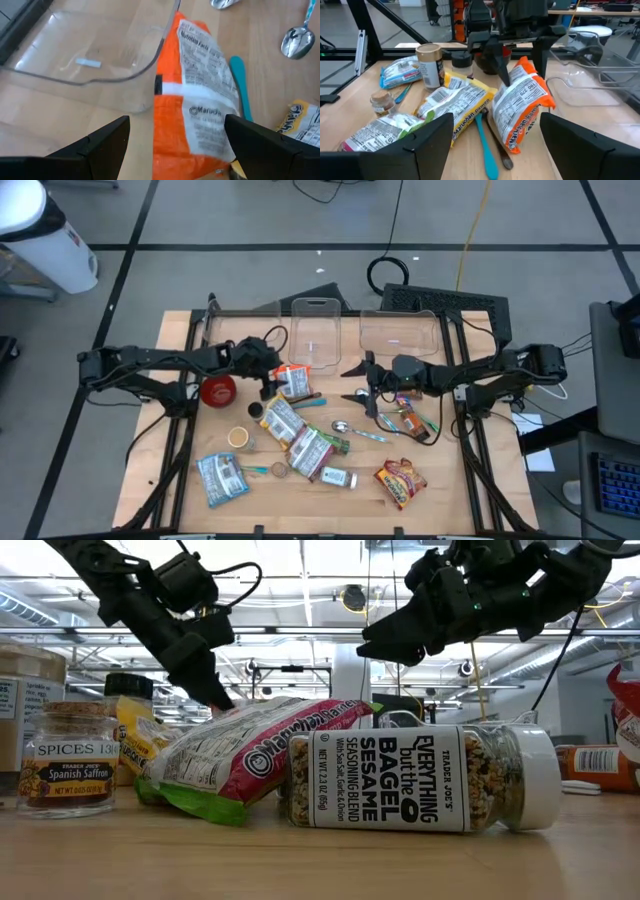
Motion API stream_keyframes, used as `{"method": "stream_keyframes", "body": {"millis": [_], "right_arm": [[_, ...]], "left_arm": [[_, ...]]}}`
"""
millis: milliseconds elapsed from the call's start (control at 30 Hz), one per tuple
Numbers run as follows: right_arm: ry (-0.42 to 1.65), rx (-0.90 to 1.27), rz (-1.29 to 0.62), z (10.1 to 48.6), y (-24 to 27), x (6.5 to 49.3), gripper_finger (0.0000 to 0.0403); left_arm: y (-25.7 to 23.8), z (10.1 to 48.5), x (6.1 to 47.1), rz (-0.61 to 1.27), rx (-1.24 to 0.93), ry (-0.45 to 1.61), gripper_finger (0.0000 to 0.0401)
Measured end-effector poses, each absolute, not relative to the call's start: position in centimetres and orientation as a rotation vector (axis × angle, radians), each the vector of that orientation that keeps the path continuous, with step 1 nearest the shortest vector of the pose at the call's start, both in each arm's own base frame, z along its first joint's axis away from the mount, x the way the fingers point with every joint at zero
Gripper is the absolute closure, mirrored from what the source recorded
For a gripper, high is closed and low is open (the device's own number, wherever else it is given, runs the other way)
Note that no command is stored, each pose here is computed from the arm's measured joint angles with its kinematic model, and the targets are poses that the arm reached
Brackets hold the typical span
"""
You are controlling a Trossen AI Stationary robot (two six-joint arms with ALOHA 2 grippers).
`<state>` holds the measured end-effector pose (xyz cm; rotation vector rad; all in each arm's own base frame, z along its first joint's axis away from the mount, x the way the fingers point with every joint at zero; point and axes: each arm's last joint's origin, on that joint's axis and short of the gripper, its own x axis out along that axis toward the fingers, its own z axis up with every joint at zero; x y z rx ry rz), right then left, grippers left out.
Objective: Pick & Place Food Item
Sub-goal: Put the orange noodle pack into the middle transparent bin
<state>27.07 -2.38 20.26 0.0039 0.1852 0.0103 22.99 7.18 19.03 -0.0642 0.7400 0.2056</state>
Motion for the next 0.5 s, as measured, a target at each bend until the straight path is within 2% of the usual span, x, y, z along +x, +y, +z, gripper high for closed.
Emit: {"method": "stream_keyframes", "body": {"millis": [300, 400, 500], "right_arm": [[0.204, 0.008, 0.009, 20.09, -2.38, 27.03, 0.0124], [0.212, 0.01, 0.009, 20.01, -2.37, 27.02, 0.0127], [0.217, 0.01, 0.009, 19.96, -2.37, 27.0, 0.013]], "left_arm": [[7.28, 19.82, 23.38, 0.194, -0.045, 0.717, 0.0068], [7.24, 19.81, 23.38, 0.181, -0.054, 0.717, 0.0093], [7.21, 19.78, 23.36, 0.182, -0.076, 0.718, 0.0137]]}}
